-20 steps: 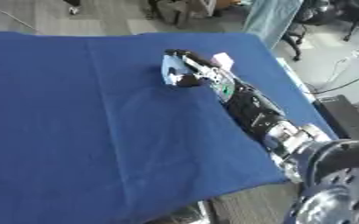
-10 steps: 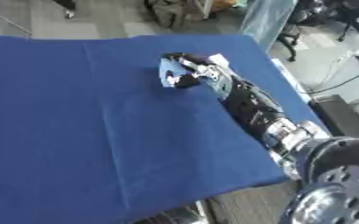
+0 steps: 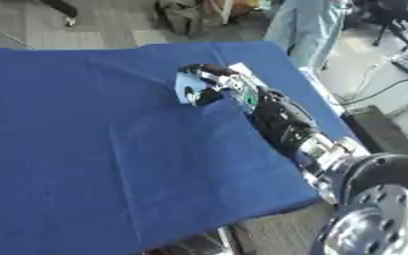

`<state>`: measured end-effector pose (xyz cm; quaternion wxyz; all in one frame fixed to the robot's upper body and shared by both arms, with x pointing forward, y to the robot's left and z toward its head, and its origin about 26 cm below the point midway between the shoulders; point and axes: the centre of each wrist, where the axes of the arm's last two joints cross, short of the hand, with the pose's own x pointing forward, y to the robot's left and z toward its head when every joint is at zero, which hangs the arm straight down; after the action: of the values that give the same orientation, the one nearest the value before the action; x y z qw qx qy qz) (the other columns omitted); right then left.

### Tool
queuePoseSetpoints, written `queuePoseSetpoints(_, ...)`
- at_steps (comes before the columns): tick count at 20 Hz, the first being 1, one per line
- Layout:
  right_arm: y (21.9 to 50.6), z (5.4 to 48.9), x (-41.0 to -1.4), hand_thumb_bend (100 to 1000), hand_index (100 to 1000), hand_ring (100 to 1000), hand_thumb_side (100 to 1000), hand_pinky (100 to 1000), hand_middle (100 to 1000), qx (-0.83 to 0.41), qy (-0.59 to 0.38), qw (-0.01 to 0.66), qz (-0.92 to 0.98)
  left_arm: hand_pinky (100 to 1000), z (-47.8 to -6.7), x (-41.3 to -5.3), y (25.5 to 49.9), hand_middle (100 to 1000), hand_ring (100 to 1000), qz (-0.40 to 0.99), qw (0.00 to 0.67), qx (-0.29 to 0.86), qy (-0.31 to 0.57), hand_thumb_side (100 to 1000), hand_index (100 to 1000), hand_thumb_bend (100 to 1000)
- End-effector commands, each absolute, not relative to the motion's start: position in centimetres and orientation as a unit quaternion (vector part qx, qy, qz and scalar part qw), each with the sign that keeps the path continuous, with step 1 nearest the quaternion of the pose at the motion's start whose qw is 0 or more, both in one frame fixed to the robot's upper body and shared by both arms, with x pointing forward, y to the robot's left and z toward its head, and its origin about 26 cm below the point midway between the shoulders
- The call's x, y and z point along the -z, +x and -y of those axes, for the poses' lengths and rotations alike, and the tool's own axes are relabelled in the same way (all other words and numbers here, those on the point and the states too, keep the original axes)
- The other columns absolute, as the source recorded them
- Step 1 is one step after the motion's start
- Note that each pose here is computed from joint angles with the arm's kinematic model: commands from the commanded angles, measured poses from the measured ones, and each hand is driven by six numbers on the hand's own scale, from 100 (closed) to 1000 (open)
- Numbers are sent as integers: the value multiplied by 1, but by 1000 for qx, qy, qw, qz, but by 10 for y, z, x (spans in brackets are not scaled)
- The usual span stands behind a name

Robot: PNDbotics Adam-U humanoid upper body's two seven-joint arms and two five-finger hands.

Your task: Pick up the objects with one hand, pass them to the other hand, and then place them into the box on the other side of the table.

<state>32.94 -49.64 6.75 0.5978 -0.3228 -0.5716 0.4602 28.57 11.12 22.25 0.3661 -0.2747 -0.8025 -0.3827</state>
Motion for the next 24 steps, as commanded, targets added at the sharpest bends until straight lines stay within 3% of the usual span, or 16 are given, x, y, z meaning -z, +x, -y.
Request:
queuePoseSetpoints(1,321,502,-59,100,1000,956,314,895,880,-478,-321,610,544,679,-111,-228,283,534,567,806,355,385,-277,965,814,276)
queuePoseSetpoints(2,321,502,-59,100,1000,949,313,892,856,-478,-321,610,545,680,-111,-228,283,534,567,805,355,386,-277,965,815,276)
queuePoseSetpoints(6,321,502,-63,100,1000,853,278,846,596,-465,-338,600,556,678,-112,-228,283,534,567,805,356,387,-277,966,815,275)
queuePoseSetpoints(10,322,501,-69,100,988,767,215,799,457,-435,-367,572,590,677,-112,-227,283,534,574,805,358,385,-276,967,816,277)
queuePoseSetpoints(19,323,494,-97,100,979,731,209,779,409,-382,-389,498,674,677,-114,-222,282,537,580,803,373,372,-280,964,816,285)
queuePoseSetpoints(21,324,492,-101,100,980,727,253,776,404,-375,-386,490,686,676,-114,-221,282,539,580,801,377,369,-282,954,816,300)
queuePoseSetpoints(24,323,492,-102,100,984,731,220,777,412,-368,-381,491,692,675,-113,-219,282,539,580,800,380,366,-285,964,816,290)
